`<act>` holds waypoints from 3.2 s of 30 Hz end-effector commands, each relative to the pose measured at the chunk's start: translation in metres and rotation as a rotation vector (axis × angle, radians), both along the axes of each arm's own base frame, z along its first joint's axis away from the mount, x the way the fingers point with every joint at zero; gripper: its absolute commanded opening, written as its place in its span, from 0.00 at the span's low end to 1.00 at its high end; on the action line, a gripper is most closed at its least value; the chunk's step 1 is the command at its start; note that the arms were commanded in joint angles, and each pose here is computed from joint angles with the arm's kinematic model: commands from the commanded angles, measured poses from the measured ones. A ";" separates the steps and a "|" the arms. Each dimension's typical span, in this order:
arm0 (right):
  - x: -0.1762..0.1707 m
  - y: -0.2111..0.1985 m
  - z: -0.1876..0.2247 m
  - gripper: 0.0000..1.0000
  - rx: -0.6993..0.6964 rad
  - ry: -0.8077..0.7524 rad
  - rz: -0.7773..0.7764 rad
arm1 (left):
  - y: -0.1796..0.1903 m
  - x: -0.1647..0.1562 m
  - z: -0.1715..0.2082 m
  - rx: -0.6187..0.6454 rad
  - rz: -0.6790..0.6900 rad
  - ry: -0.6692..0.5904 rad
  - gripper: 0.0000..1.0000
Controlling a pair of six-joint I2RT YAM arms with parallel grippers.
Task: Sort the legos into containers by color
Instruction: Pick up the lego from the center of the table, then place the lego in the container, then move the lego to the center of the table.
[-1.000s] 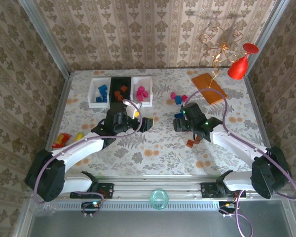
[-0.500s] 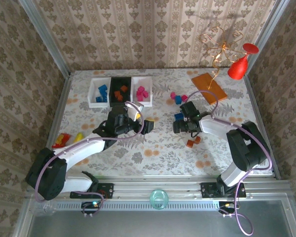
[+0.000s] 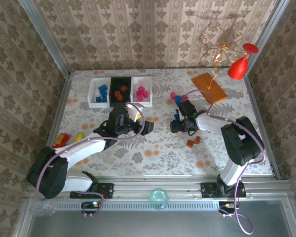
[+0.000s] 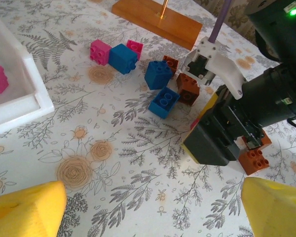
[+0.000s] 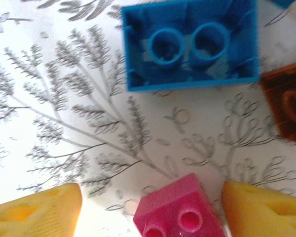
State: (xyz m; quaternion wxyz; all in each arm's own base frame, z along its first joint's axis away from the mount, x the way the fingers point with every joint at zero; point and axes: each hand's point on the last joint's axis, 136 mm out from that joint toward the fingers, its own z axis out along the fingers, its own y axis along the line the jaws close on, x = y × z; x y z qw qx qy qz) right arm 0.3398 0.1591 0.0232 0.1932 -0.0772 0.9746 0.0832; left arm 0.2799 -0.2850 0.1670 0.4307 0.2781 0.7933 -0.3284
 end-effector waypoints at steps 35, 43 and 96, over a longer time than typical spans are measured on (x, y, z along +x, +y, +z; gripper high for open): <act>0.104 0.141 0.127 0.37 0.528 -0.382 0.008 | 0.095 0.044 0.007 -0.111 0.352 0.035 0.93; 0.183 0.160 0.121 0.41 0.421 -0.428 -0.053 | 0.097 0.043 0.009 -0.092 0.356 0.021 0.93; 0.075 -0.007 0.011 0.83 -0.110 -0.169 -0.130 | -0.001 -0.001 0.012 -0.042 -0.041 -0.033 0.92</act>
